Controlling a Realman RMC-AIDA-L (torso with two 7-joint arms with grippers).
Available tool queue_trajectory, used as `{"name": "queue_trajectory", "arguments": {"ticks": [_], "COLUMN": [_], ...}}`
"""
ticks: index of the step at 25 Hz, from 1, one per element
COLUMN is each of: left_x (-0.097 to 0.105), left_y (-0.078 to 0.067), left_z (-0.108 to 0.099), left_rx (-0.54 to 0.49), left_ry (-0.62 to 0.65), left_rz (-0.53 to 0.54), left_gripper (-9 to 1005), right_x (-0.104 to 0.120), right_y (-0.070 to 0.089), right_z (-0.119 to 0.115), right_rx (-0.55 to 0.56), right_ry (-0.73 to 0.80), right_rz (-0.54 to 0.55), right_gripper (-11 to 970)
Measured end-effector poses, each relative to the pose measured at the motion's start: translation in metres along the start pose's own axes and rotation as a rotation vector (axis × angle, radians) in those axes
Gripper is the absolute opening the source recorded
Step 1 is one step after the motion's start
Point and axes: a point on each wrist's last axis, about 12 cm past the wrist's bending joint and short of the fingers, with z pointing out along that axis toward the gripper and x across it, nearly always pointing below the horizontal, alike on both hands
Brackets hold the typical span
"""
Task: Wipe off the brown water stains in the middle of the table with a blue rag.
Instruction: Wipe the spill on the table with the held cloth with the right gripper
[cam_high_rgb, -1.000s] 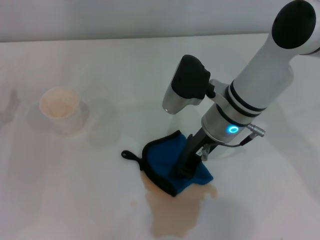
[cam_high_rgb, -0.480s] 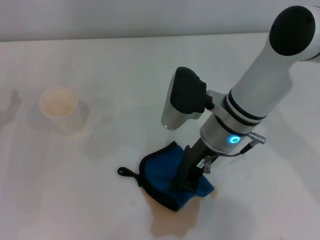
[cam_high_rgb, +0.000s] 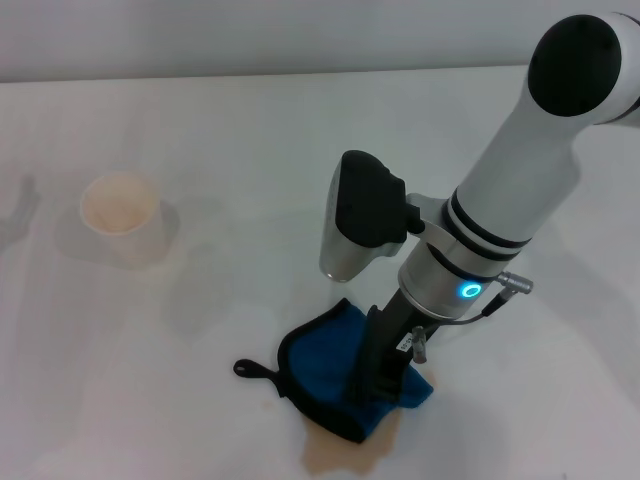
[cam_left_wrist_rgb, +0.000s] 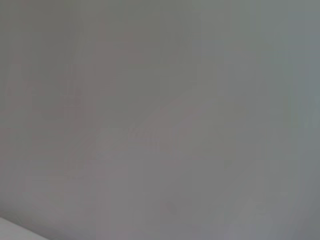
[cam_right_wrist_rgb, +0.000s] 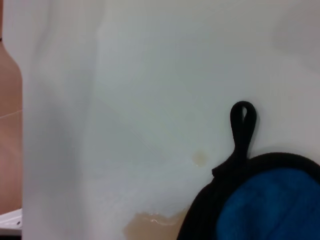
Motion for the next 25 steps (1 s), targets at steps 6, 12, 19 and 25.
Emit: {"name": "queue_trajectory", "arguments": {"ticks": [6,12,19,25], "left_x": [-0.003,-0.004,-0.005,-0.004], "left_y": [0.000,0.000,0.000,-0.001], "left_z": [0.002,0.003,0.007,0.013], "left_rx": [0.002,0.001,-0.005,-0.014], "left_ry": [-0.009,-0.011,-0.001,0.020], "left_rz": [0.003,0.005,0.007,0.023], "left_gripper": [879,878,877,877], "right_x": [0.001,0.002,0.002,-0.003], "right_y": [0.008,0.015,0.022,0.028], "right_z": [-0.002,-0.004,-0.002,0.003], "right_rx": [-0.038,-0.083,-0.125,-0.143], "right_ry": [0.029,0.062,0.077,0.049], "right_rz": [-0.042,-0.069,-0.085,-0.101], "right_gripper": [45,45,45,45]}}
